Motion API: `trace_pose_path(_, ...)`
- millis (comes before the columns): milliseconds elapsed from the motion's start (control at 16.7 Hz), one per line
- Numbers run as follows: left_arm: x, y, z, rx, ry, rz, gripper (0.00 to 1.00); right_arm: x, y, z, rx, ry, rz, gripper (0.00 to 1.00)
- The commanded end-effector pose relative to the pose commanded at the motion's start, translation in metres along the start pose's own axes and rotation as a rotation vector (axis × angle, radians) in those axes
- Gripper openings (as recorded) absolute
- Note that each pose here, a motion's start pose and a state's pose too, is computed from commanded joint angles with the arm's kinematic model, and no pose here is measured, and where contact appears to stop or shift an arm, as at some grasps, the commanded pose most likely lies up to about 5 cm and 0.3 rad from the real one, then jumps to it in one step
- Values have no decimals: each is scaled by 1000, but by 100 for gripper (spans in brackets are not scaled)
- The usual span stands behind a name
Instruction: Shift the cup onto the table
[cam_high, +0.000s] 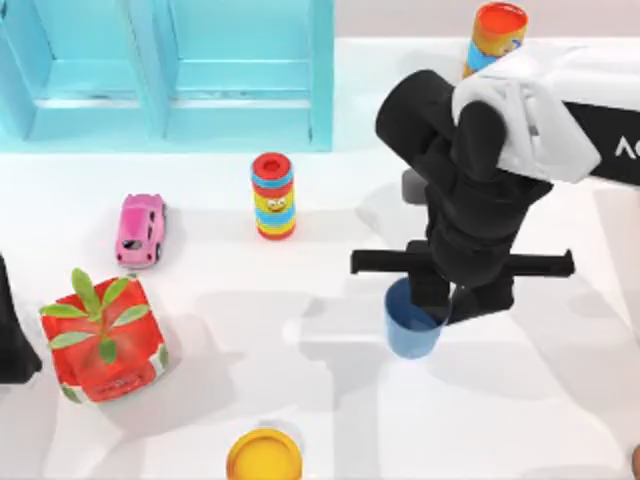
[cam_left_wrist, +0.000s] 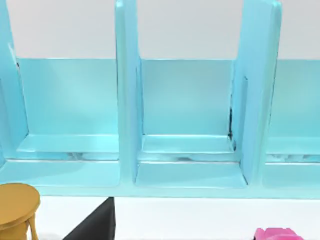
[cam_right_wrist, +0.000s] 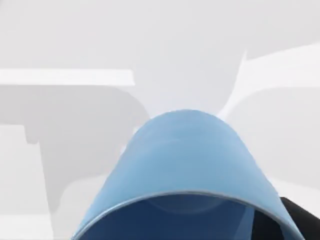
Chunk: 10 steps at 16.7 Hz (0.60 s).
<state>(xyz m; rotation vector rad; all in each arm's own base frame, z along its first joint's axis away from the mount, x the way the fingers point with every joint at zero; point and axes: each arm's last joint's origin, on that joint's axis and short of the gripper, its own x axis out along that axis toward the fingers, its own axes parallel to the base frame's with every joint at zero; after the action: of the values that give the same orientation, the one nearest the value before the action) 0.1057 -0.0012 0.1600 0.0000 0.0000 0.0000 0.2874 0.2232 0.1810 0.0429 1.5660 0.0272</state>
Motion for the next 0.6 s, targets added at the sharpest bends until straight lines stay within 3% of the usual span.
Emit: trace_pose_path(600, 0, 0, 0, 0, 0, 0, 100, 0, 0, 0, 0, 0, 0, 98)
